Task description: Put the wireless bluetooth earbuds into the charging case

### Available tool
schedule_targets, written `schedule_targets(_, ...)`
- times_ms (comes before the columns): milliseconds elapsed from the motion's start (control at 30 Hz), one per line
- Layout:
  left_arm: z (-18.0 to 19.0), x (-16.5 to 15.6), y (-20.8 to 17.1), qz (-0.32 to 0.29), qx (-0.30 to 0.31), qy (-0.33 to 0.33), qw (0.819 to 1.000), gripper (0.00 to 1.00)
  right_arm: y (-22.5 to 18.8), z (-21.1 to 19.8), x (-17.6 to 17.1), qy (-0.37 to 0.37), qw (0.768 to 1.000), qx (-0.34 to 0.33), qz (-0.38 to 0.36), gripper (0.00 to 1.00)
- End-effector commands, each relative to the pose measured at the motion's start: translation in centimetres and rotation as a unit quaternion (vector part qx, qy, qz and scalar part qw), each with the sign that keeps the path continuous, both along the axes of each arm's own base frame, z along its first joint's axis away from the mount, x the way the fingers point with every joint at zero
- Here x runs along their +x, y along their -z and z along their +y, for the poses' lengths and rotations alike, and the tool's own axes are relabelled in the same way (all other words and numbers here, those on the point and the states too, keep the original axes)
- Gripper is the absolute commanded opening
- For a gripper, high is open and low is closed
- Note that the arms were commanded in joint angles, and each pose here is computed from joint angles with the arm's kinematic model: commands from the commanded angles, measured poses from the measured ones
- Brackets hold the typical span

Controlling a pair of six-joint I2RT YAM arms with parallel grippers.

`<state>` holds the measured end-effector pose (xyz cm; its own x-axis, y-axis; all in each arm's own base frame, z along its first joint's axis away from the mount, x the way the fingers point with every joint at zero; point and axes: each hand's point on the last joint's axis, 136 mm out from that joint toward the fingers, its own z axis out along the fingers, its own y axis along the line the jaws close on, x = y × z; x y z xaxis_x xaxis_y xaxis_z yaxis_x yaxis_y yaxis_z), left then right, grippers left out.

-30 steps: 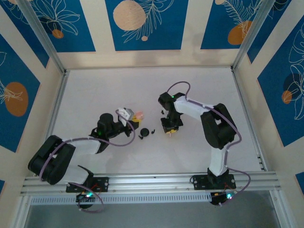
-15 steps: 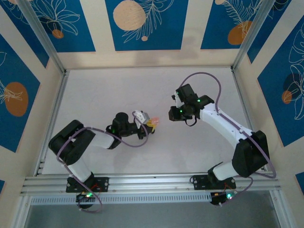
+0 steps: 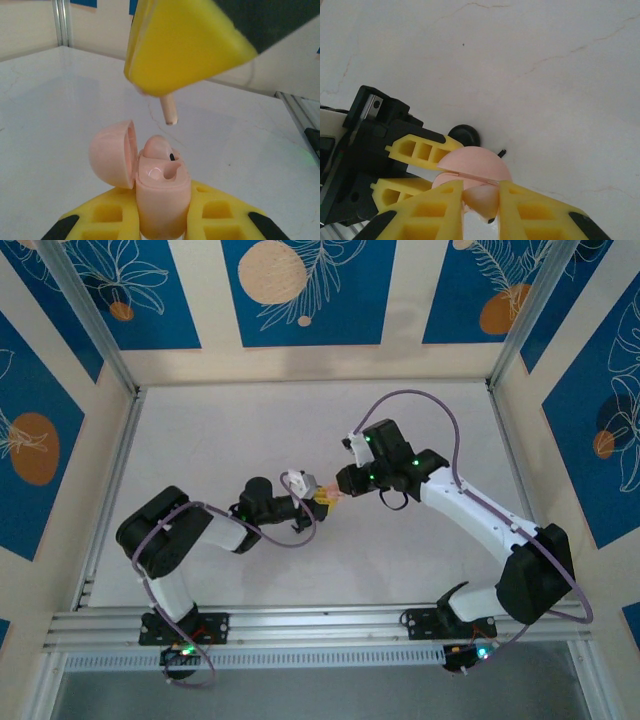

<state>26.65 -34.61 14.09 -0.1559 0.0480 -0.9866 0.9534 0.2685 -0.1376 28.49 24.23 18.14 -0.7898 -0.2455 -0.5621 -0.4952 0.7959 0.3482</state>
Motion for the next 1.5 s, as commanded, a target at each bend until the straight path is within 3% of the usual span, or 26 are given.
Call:
schedule_targets(0, -0.8, -0.3, -2.2, -0.025, -0.033, 0.017, 0.999, 0.1, -1.3, 1.0, -0.6, -0.034, 0.999, 0.021, -0.029, 0.2)
schedule_targets(767, -0.5, 0.3, -3.7, -0.025, -0.075, -0.003, 0.997, 0.1, -0.6, 1.4, -1.8, -0.054, 0.998, 0.014, -0.041, 0.2)
schedule_targets(1200, -0.6, 0.1, -3.7, -0.016, -0.078, 0.006, 0.997, 0.1, -3.8, 0.9, 0.1, -0.026, 0.992, 0.017, -0.12, 0.21)
schedule_targets(1467, -0.7, 0.2, -4.0, -0.01, -0.083, 0.004, 0.996, 0.1, -3.1, 1.5, 0.4, -0.031, 0.992, 0.019, -0.118, 0.21)
